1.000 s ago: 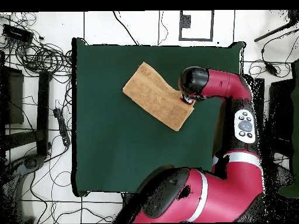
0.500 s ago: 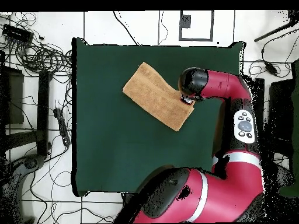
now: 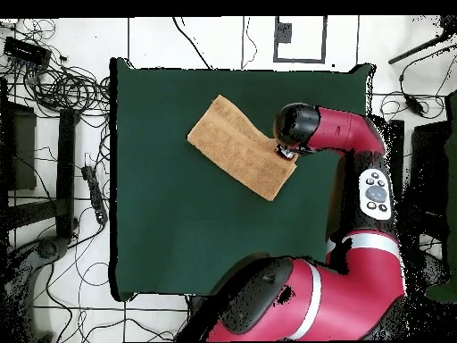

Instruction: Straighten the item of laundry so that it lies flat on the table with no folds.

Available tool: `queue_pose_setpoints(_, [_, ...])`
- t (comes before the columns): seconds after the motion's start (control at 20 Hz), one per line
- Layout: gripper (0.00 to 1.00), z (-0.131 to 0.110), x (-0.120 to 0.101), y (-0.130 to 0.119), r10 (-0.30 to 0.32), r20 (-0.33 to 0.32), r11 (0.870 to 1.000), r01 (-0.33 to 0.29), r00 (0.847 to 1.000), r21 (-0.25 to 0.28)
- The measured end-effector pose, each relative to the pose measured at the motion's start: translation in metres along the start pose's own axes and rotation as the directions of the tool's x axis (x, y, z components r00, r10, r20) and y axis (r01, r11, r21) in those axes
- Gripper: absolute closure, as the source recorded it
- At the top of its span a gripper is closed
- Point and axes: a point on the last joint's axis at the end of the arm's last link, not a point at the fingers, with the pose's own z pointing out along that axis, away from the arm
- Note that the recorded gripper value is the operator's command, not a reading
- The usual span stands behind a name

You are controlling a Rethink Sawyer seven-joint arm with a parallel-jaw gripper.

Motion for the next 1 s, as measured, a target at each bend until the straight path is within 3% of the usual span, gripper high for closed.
queue_pose_setpoints(0.15, [0.00,0.0002,-0.0007,-0.0007,0.007,0.016,1.000,-0.007,1.000,-0.007])
queue_pose_setpoints(0.2, [1.00,0.0009,-0.0009,-0.0010,0.012,0.028,1.000,-0.011,1.000,-0.012])
queue_pose_setpoints(1.0, [1.00,0.0055,0.0026,0.0021,0.016,0.030,1.000,-0.015,0.999,-0.026])
